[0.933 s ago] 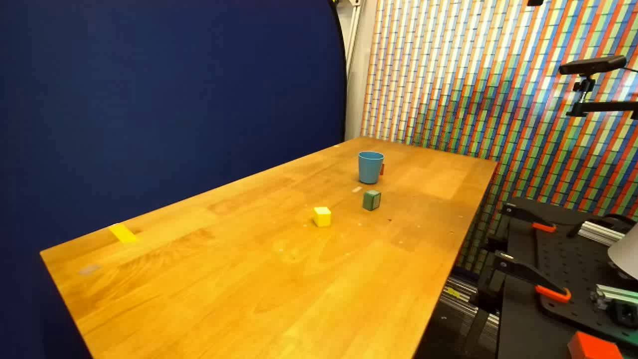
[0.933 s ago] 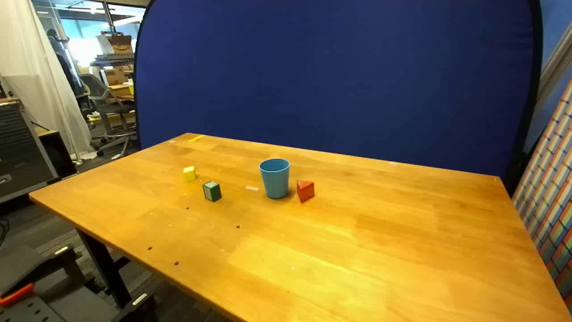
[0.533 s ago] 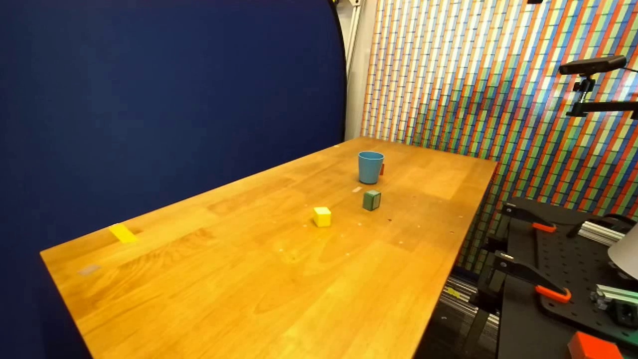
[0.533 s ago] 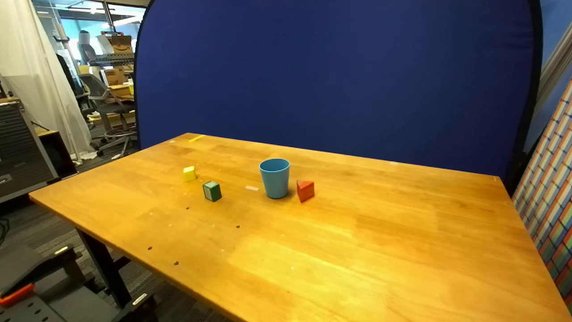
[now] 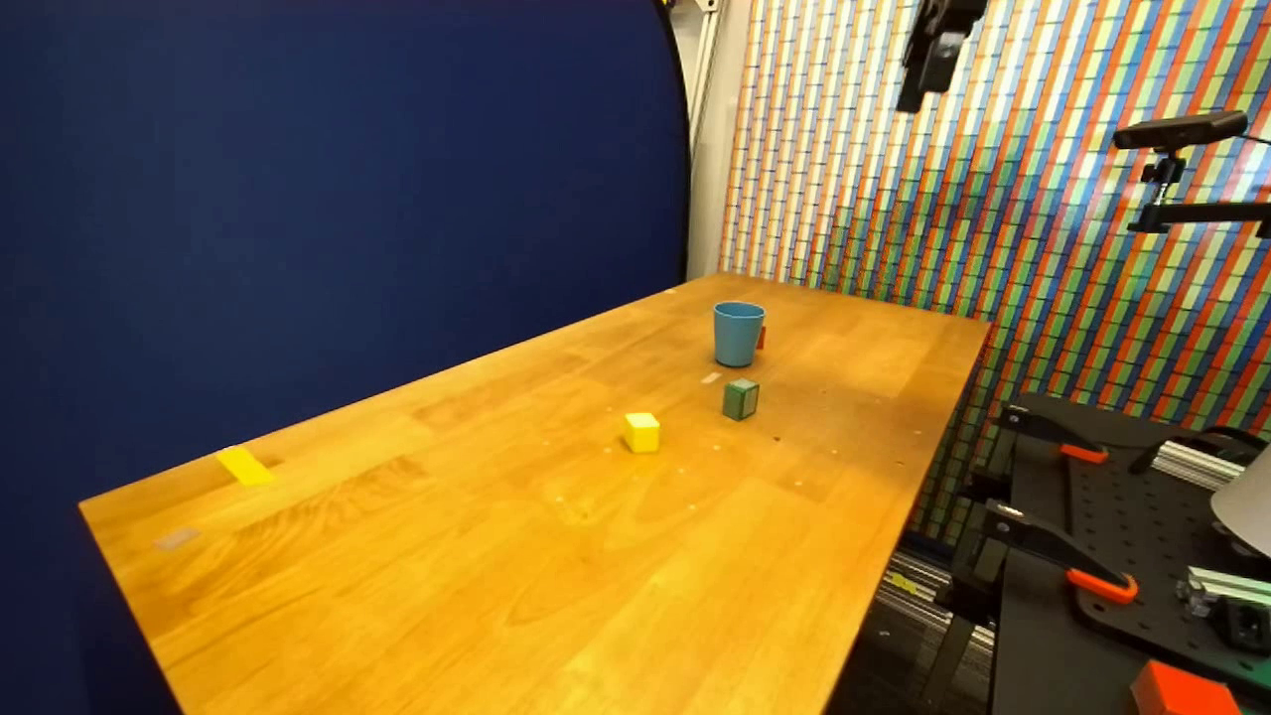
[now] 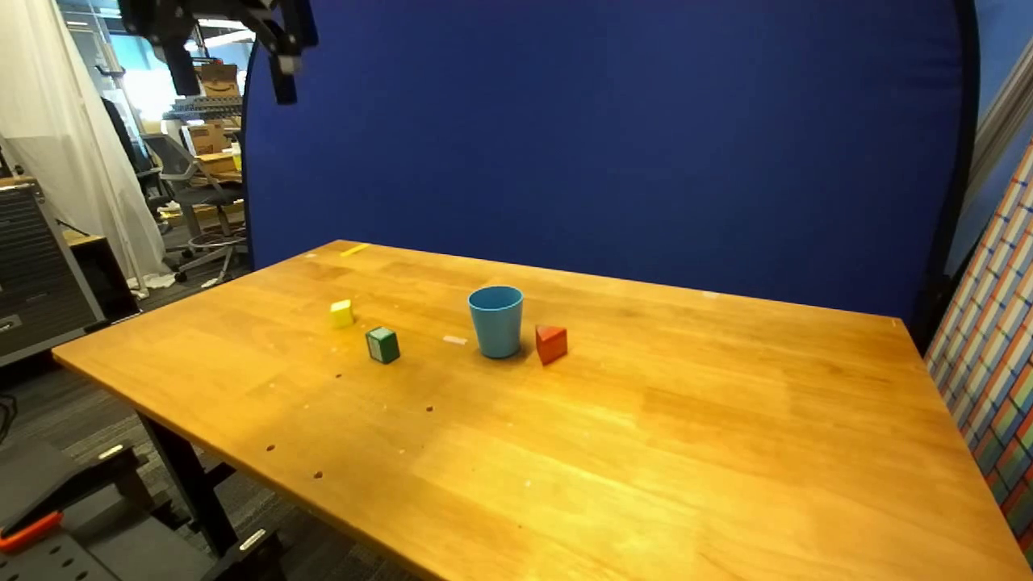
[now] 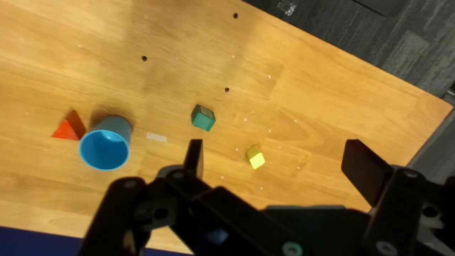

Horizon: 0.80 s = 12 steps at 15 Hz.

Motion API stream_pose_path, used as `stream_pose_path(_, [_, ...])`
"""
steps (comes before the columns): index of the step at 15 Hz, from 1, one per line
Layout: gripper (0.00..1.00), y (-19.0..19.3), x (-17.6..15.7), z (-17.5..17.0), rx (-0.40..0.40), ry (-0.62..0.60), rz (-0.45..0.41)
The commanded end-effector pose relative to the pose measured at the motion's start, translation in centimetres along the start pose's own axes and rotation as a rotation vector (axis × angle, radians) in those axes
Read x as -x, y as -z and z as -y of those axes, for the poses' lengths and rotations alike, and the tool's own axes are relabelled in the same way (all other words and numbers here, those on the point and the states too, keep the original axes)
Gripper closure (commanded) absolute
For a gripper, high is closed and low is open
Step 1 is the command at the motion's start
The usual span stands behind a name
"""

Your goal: Put the yellow block in the blue cup

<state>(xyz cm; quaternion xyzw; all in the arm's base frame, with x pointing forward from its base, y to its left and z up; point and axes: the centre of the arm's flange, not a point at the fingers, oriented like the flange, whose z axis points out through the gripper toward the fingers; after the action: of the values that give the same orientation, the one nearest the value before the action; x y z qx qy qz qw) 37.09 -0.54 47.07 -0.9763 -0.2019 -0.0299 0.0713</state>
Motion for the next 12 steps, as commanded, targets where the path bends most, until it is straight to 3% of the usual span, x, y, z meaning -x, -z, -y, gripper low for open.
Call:
stream_pose_path(1, [0.00, -6.2, -7.4, -0.8, -0.158, 0.070, 0.084])
stream_pose_path(3, [0.00, -10.1, -9.8, 0.5, -0.211, 0.103, 0.164])
stream_pose_path(5, [0.00, -13.4, -12.5, 1.6, -0.213, 0.123, 0.229])
stream_pose_path(12, [0.00, -22.9, -21.5, 3.6, -0.081, 0.155, 0.312])
